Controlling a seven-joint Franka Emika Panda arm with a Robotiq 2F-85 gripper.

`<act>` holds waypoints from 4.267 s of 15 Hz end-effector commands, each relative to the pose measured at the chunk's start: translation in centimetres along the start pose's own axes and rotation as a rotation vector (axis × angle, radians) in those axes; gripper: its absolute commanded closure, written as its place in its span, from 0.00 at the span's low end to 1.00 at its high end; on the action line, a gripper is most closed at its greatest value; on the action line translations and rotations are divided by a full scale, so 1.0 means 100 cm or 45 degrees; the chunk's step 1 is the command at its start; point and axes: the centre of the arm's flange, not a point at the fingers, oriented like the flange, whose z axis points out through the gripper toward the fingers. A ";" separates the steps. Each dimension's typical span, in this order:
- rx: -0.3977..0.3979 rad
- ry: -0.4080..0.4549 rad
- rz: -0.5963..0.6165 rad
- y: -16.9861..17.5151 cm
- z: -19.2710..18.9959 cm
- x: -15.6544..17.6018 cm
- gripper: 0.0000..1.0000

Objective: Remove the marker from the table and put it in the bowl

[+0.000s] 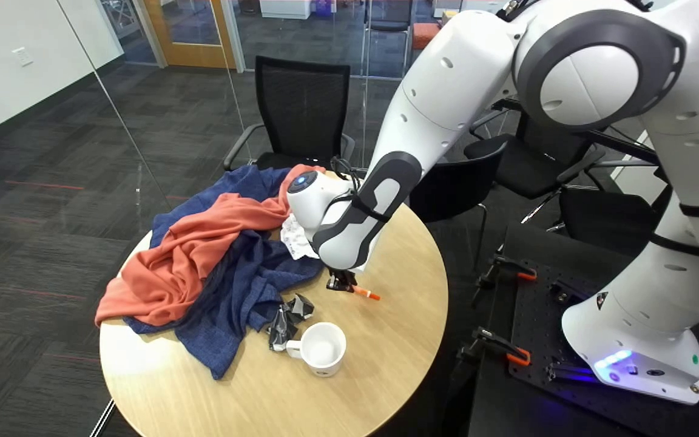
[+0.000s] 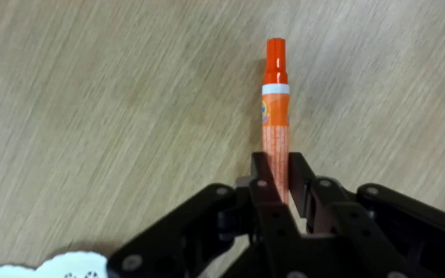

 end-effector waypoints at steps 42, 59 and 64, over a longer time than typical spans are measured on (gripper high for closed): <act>0.130 0.910 -0.815 -0.140 -0.089 -0.110 0.96; 0.122 0.921 -0.769 -0.135 -0.105 -0.116 0.00; 0.130 0.960 -0.773 -0.130 -0.132 -0.122 0.00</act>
